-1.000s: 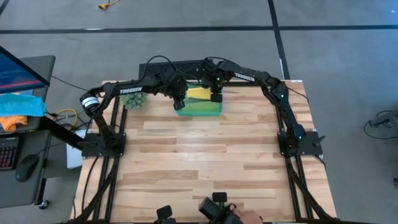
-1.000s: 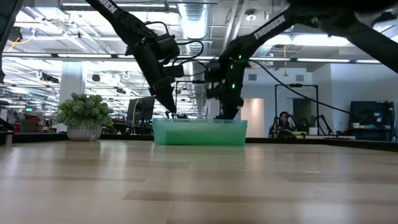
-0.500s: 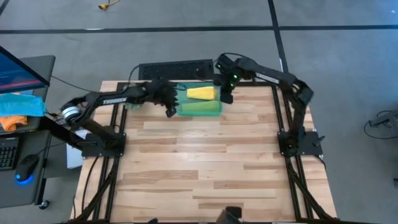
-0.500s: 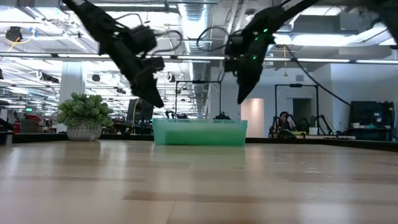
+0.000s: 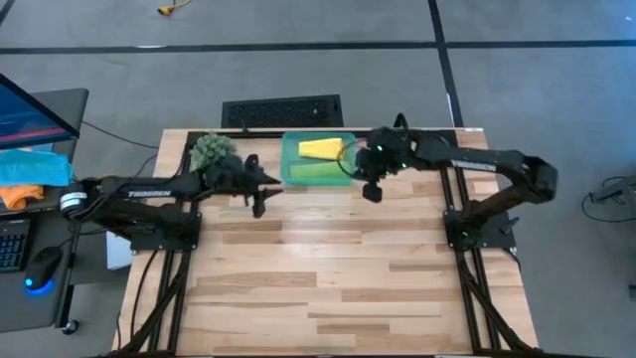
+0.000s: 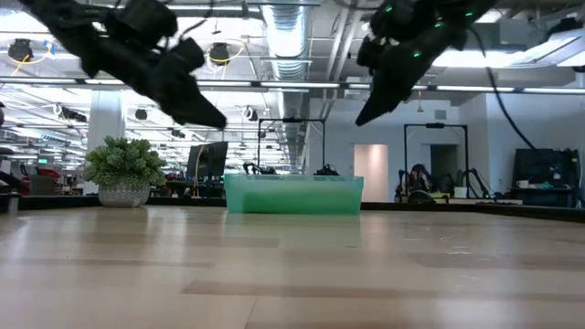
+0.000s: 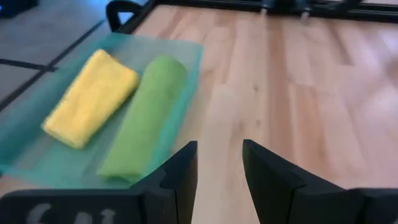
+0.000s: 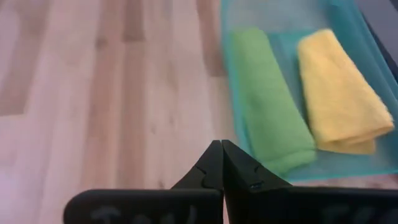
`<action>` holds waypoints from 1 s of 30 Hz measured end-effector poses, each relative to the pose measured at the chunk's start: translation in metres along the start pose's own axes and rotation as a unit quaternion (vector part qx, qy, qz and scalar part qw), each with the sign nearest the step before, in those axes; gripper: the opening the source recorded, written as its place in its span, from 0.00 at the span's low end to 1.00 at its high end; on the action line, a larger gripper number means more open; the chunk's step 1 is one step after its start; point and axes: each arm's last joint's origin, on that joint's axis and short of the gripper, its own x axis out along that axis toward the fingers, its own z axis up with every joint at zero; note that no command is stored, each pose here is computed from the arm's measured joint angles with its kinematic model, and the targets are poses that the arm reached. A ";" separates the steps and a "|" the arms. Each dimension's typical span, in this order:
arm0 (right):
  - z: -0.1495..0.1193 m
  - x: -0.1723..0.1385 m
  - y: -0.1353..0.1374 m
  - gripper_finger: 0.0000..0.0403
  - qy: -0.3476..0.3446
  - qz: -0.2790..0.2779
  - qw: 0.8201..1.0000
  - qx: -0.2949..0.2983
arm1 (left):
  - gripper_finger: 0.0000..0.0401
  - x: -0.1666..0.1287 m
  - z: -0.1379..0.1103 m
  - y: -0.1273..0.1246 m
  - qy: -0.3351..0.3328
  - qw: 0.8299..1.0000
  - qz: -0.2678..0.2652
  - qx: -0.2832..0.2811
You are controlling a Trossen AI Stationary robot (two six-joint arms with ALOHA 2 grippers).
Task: Roll microfiber towels into tight, uniform cylinder then place into a basket
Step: Return to Home Position
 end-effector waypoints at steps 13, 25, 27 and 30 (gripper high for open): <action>-0.054 -0.013 0.051 0.06 -0.077 0.022 0.996 0.026 | 0.19 -0.047 -0.042 -0.035 -0.137 0.989 -0.050 0.005; -0.102 -0.036 0.050 0.07 -0.148 -0.024 0.988 0.043 | 0.01 -0.088 -0.056 -0.033 -0.243 0.969 -0.033 0.002; -0.109 -0.038 0.052 0.08 -0.168 -0.026 0.984 0.048 | 0.01 -0.094 -0.058 -0.033 -0.250 0.968 -0.033 0.002; -0.121 -0.040 0.054 0.07 -0.202 -0.030 0.977 0.053 | 0.00 -0.101 -0.062 -0.032 -0.256 0.966 -0.036 -0.003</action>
